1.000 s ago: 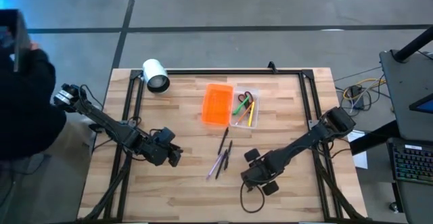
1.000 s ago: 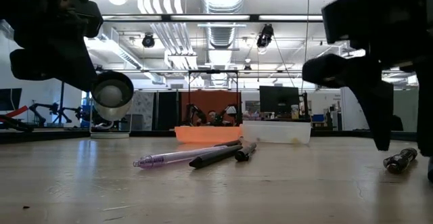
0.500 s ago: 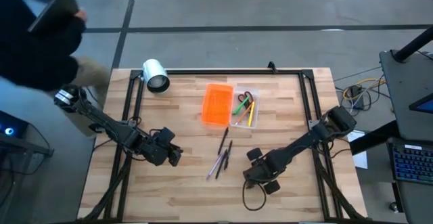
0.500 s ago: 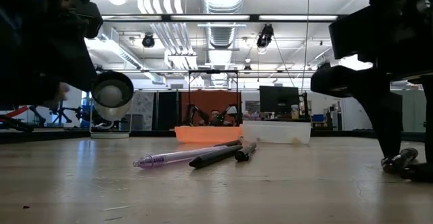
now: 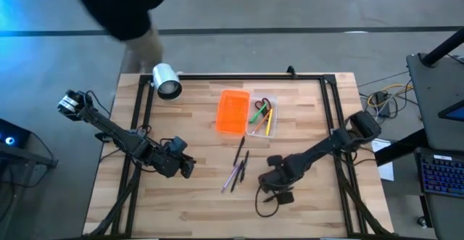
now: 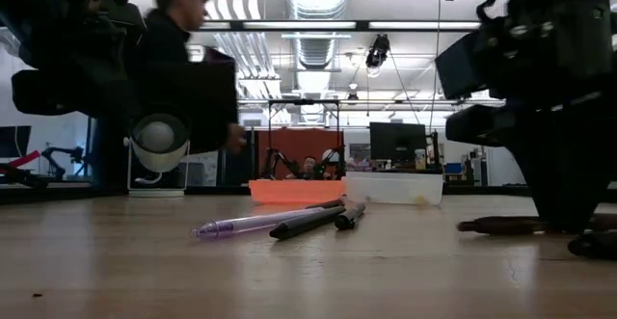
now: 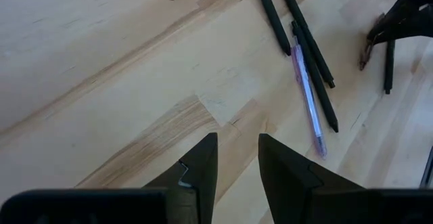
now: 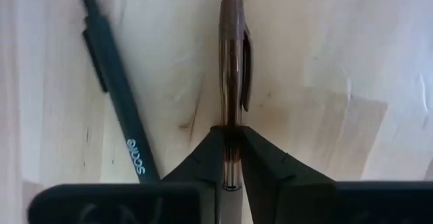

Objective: Pick & place school supplies into a supply box
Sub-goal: Put the brown pen into the orange supply box

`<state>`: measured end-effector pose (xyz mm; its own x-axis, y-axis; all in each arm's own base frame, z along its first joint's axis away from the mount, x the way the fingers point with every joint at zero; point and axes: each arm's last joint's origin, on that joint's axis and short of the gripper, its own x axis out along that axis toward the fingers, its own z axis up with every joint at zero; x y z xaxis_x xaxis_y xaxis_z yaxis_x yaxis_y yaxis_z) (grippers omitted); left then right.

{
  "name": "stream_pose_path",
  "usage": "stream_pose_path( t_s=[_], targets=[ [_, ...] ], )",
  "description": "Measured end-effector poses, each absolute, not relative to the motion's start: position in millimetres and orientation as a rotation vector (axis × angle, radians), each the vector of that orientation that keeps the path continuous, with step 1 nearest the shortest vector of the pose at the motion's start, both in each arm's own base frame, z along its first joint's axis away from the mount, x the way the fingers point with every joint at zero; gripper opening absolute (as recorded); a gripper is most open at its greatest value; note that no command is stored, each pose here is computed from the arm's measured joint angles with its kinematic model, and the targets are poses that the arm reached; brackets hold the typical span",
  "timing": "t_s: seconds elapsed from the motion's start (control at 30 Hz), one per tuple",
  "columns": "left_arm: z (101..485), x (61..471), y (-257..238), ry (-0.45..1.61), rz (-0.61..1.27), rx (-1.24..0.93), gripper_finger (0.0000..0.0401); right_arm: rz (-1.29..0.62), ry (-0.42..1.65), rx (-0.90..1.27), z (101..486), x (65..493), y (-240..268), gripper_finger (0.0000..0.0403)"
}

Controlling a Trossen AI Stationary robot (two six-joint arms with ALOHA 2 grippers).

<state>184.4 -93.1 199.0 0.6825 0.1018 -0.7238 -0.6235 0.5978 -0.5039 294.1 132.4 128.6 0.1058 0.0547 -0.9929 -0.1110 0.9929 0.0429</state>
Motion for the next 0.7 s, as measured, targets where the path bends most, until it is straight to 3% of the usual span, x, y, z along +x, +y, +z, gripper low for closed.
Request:
stream_pose_path(
  t_s=[0.23, 0.47, 0.7],
  targets=[
    [199.0, 184.4, -93.1, 0.706, 0.465, -0.834, 0.0090, -0.029, 1.432, 0.151, 136.9, 303.2, 126.9, 0.0021],
    [199.4, 184.7, -93.2, 0.703, 0.462, -0.836, 0.0090, -0.258, 1.189, 0.277, 168.5, 323.7, 119.6, 0.0019],
    [200.2, 185.6, -93.8, 0.695, 0.452, -0.839, 0.0090, -0.768, 0.807, 0.633, 214.9, 318.1, 71.1, 0.0020]
  ],
)
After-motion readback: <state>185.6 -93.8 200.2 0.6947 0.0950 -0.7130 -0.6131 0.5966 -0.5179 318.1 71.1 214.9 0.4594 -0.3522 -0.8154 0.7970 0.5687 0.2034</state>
